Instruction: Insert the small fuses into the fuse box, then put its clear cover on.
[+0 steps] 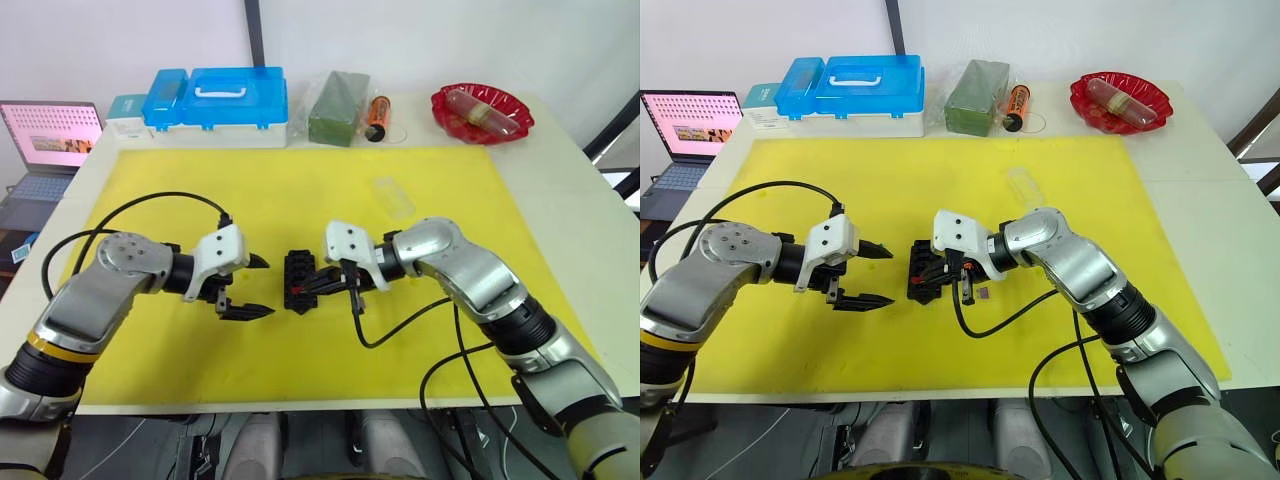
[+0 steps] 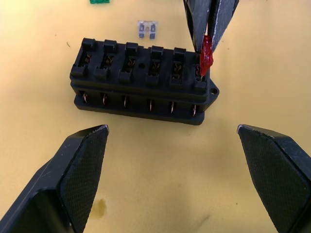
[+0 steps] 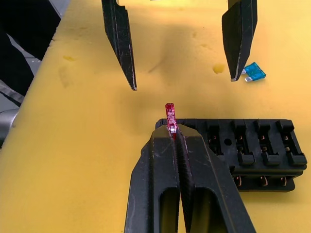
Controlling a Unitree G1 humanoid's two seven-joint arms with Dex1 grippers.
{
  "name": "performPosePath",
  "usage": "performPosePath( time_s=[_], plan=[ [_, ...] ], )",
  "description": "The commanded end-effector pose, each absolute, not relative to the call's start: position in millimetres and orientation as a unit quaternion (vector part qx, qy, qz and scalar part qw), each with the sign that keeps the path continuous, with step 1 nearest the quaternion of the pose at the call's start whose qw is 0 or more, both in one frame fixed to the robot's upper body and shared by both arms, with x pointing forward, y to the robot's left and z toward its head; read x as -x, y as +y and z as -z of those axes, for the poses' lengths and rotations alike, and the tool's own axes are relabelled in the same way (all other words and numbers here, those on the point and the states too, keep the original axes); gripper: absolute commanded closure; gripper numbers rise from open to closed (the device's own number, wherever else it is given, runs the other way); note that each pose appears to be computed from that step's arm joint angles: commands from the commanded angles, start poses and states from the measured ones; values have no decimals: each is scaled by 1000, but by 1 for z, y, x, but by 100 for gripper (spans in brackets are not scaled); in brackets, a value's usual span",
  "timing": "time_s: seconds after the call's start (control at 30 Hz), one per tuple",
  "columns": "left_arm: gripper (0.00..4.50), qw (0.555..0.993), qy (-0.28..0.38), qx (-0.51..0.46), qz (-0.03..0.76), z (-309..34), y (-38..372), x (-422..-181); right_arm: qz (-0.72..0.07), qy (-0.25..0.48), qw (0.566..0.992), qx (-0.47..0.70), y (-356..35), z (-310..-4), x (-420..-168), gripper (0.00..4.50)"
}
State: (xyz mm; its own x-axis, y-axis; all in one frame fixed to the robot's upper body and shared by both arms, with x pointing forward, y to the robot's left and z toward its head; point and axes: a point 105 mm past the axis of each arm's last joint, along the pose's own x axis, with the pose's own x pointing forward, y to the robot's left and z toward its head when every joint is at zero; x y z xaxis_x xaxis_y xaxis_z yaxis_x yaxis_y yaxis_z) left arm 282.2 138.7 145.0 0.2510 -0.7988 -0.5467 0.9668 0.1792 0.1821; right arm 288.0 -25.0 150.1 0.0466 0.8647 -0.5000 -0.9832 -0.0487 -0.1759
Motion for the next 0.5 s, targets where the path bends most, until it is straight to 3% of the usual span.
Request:
performPosePath(
  time_s=[0.03,0.5],
  plan=[
    [5,747,146,-268,591,-154,135,-283,-681,105,678,255,-24,-157,-286,450],
    [5,746,144,-266,593,-154,132,-282,-671,111,688,254,-25,-151,-289,450]
  ],
)
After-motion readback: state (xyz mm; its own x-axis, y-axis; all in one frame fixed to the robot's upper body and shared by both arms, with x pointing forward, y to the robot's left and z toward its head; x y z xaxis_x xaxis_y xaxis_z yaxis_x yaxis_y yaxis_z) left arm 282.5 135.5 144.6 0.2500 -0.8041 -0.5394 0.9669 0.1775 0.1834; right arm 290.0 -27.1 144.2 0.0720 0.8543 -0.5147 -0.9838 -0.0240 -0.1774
